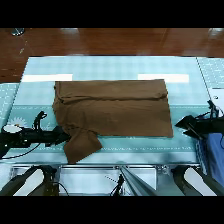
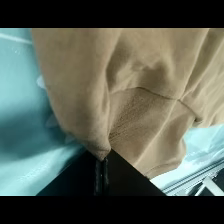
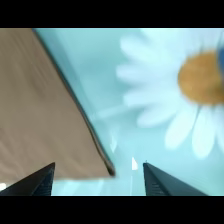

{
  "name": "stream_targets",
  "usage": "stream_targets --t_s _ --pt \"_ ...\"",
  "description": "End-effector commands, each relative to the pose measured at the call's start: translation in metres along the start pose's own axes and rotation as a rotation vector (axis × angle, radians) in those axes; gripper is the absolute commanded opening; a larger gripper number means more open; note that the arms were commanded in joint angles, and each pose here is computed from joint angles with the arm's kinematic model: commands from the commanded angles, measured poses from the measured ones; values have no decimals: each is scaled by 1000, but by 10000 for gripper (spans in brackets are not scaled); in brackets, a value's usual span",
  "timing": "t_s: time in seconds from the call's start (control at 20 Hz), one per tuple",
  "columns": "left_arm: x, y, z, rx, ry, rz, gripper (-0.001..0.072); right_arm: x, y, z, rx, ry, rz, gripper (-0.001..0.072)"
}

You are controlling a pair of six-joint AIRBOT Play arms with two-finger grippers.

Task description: Fold the shirts.

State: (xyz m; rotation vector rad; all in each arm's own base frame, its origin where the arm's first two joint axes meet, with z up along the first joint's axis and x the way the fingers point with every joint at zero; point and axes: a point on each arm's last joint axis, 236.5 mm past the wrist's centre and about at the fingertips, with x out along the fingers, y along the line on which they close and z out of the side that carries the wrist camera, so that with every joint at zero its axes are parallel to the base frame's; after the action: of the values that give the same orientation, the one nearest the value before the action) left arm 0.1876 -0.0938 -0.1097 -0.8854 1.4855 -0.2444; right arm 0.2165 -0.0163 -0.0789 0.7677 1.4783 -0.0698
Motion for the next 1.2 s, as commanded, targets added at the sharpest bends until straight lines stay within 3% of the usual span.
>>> stream_targets --t_s 0.0,0.4,0.45,0.5,0.6,0.95,1.15 --pt "-2 -9 0 9 11 -26 17 15 4 -26 -33 97 -10 628" --pt "-2 -8 3 8 -2 -21 17 54 37 -12 -31 98 63 621" --pt "-2 -9 4 6 -6 -24 17 56 45 -6 -30 73 84 567" --pt "-3 -11 5 5 -10 -30 17 56 53 -2 -51 55 96 408" --pt "-8 -17 14 25 -30 -33 17 55 67 0 -166 47 98 22" --pt "-75 -71 114 146 -263 -35 16 -2 109 87 -297 -144 59 23" --pt "-69 -104 170 176 -242 -39 16 -12 150 146 -331 -231 106 23"
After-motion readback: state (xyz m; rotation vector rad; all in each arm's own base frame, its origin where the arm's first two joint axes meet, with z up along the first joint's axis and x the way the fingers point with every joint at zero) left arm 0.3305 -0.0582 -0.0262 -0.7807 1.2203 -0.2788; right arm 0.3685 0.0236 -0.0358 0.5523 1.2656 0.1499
